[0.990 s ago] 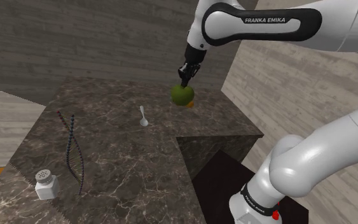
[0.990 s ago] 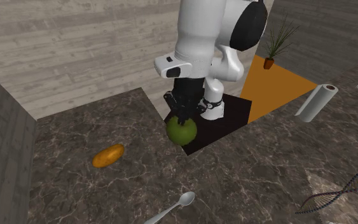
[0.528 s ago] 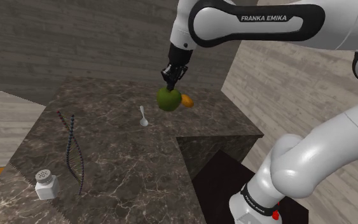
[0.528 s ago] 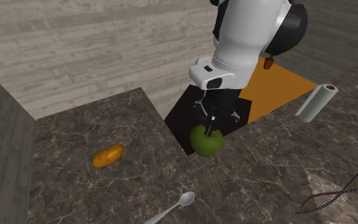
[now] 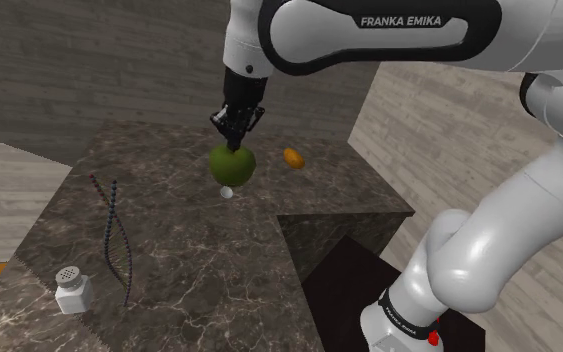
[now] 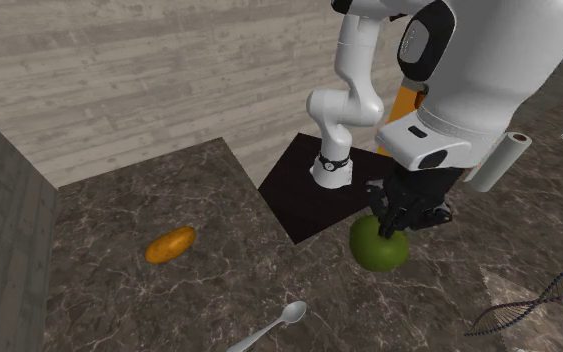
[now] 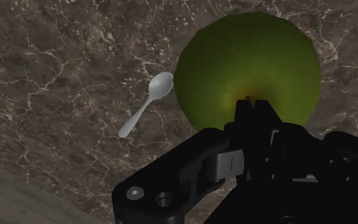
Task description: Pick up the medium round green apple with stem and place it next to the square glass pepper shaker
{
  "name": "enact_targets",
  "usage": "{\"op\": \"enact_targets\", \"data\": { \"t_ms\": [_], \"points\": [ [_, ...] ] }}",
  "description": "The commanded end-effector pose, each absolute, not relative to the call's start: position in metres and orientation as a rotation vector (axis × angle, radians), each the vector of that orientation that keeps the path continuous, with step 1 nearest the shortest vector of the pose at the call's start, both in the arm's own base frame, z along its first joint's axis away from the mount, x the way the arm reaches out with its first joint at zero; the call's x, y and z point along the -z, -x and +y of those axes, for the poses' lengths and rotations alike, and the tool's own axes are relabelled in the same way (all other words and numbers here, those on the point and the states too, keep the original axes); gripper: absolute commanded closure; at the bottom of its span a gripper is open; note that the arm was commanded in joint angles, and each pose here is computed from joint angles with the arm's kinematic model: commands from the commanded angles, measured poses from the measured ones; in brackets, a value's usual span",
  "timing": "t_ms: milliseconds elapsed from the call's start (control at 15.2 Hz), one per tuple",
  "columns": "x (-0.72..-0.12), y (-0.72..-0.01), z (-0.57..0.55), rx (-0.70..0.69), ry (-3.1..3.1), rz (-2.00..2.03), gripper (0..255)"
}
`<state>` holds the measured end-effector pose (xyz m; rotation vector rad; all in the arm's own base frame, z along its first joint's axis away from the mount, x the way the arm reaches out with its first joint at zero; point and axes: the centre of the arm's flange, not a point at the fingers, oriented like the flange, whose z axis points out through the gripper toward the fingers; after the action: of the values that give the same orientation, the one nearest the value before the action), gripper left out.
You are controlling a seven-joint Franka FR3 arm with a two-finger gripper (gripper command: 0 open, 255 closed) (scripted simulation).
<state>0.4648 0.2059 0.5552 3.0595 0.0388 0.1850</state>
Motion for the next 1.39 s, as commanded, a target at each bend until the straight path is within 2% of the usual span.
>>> {"op": "enact_targets", "data": {
  "t_ms": [0, 792, 1320],
  "points": [
    [-0.554, -0.466, 0.232, -0.185, -3.06, 0.036, 255],
    [-0.555, -0.475, 0.385, -0.185, -3.06, 0.036, 255],
    [-0.512, -0.475, 0.385, -0.185, -3.06, 0.036, 255]
  ]
}}
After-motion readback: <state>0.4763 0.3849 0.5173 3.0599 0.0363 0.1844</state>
